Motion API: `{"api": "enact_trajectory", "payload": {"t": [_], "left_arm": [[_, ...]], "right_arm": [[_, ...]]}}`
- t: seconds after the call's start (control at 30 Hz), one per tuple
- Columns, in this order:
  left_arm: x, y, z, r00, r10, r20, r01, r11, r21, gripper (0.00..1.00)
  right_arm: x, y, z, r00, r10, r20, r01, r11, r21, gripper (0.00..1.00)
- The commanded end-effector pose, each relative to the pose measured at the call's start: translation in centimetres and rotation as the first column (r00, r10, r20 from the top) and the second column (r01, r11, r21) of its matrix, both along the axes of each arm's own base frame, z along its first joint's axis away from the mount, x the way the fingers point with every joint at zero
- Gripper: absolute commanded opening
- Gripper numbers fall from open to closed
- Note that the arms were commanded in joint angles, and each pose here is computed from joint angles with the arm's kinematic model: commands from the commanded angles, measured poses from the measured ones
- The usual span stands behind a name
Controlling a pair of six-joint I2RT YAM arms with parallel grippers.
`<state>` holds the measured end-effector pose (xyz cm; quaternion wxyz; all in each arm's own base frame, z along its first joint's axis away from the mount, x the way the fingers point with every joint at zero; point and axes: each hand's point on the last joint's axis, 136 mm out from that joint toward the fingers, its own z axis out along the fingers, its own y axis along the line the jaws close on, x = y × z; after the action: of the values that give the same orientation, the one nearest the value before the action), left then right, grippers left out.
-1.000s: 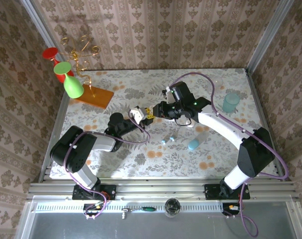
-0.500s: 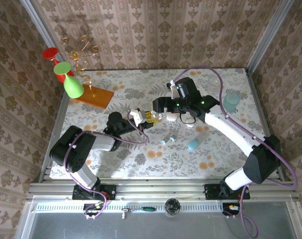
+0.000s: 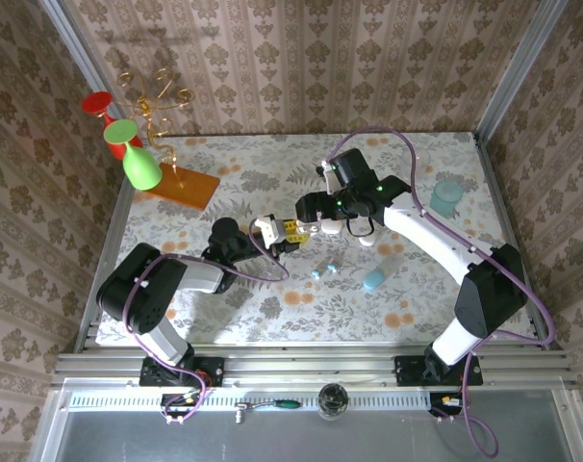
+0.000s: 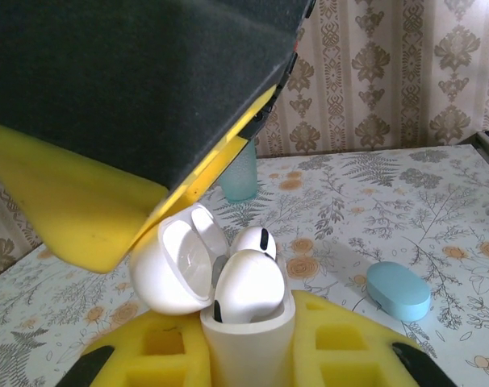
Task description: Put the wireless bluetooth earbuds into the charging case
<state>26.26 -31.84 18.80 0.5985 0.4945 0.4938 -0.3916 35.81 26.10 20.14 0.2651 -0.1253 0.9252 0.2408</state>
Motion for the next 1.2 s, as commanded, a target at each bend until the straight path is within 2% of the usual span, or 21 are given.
{"api": "enact_trajectory", "payload": {"t": [0.0, 0.3, 0.4, 0.5, 0.6, 0.7, 0.73, 0.83, 0.93, 1.03, 1.17], "left_arm": [[0.8, 0.1, 2.4, 0.998, 0.038, 0.048, -0.035, 0.998, -0.055, 0.00], [1.2, 0.0, 2.5, 0.999, 0.044, 0.015, -0.043, 0.997, -0.065, 0.00], [1.2, -0.1, 2.6, 1.000, 0.027, -0.013, -0.028, 0.997, -0.072, 0.00], [0.6, -0.2, 3.0, 0.997, -0.031, -0.068, 0.025, 0.996, -0.086, 0.00], [-0.6, -0.3, 3.3, 0.987, -0.119, -0.111, 0.109, 0.989, -0.095, 0.00], [-1.6, -0.3, 3.6, 0.976, -0.170, -0.137, 0.158, 0.983, -0.099, 0.00], [-1.8, -0.2, 3.6, 0.976, -0.172, -0.134, 0.160, 0.982, -0.097, 0.00], [-2.3, 0.0, 3.5, 0.979, -0.179, -0.097, 0.171, 0.981, -0.086, 0.00], [-2.7, 0.0, 3.5, 0.979, -0.190, -0.070, 0.184, 0.980, -0.080, 0.00], [-2.9, -0.2, 3.8, 0.978, -0.200, -0.060, 0.195, 0.977, -0.083, 0.00], [-3.4, -0.3, 4.2, 0.976, -0.213, -0.048, 0.208, 0.974, -0.086, 0.00]], "right_arm": [[-2.2, -0.5, -0.5, 0.997, 0.066, -0.035, -0.066, 0.998, -0.009, 0.87], [-4.2, -0.8, 0.6, 0.995, 0.094, -0.013, -0.094, 0.995, 0.041, 0.87], [-4.1, -0.9, 1.6, 0.994, 0.100, 0.042, -0.102, 0.993, 0.066, 0.87], [-4.0, -0.5, 3.0, 0.973, 0.165, 0.159, -0.182, 0.979, 0.094, 0.86], [-5.7, -0.9, 4.3, 0.888, 0.346, 0.302, -0.360, 0.933, -0.010, 0.83], [-8.1, -1.0, 4.6, 0.715, 0.553, 0.429, -0.537, 0.826, -0.169, 0.83], [-8.6, -1.1, 4.8, 0.658, 0.597, 0.458, -0.569, 0.793, -0.216, 0.83], [-9.3, -1.2, 5.4, 0.550, 0.679, 0.486, -0.614, 0.723, -0.315, 0.77], [-9.7, -1.1, 4.8, 0.481, 0.748, 0.458, -0.657, 0.653, -0.376, 0.70], [-9.6, -0.8, 3.9, 0.439, 0.790, 0.428, -0.679, 0.604, -0.418, 0.70], [-8.4, 0.4, 4.0, 0.419, 0.772, 0.478, -0.658, 0.621, -0.427, 0.64]]}}
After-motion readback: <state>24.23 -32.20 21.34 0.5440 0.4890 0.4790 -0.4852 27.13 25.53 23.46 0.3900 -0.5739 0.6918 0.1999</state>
